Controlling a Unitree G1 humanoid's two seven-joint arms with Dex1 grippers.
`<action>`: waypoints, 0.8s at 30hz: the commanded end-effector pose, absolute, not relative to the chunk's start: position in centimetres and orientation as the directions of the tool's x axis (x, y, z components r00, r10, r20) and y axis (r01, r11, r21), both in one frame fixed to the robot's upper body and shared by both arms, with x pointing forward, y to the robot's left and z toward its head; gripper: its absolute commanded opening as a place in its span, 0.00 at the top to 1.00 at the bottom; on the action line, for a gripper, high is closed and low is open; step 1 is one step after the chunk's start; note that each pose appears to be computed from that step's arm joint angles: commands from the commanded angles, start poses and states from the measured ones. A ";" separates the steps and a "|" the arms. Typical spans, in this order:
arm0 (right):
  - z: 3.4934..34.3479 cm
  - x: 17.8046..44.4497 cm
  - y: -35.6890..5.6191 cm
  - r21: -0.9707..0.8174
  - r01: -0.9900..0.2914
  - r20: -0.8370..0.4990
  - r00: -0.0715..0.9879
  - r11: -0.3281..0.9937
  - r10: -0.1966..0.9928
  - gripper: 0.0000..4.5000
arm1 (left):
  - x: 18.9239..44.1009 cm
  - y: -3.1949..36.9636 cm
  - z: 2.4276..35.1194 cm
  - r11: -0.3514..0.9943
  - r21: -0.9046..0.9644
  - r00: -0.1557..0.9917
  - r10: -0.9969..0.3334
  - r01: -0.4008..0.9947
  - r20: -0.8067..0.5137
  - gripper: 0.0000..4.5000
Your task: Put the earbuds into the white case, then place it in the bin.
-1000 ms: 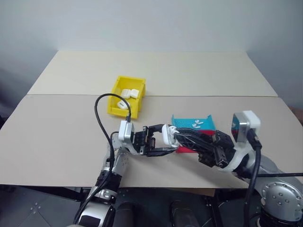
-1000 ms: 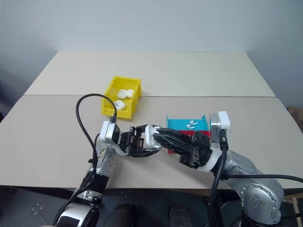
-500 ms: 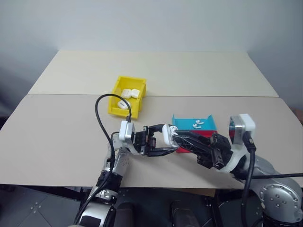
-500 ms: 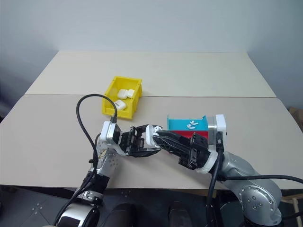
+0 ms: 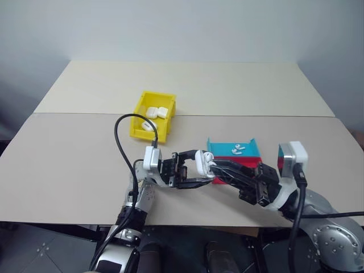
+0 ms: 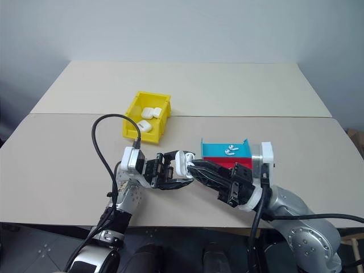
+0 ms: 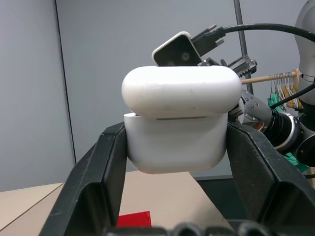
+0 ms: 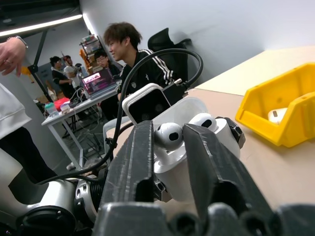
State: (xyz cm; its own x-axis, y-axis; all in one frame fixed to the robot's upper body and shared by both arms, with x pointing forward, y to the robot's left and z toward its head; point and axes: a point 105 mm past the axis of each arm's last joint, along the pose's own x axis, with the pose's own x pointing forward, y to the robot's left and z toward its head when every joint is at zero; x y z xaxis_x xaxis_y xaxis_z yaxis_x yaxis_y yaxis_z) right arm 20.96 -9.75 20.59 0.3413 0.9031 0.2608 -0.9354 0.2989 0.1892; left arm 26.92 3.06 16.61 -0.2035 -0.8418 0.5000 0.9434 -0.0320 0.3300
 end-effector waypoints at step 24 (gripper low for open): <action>23.6 19.2 -12.0 -0.020 -0.962 0.114 0.267 0.271 0.957 1.00 | 29.2 -0.8 18.2 -0.033 0.380 -0.191 -0.902 0.925 0.387 0.39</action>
State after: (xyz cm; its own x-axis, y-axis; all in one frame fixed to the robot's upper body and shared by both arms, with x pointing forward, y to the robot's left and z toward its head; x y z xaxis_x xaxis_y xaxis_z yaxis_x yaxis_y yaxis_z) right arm 19.50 -12.47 23.57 0.2753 0.9533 0.1243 -0.9610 0.2766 0.0071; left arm 29.30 -0.18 17.48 -0.1762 -0.9022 0.3937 0.9380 -0.0326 0.3450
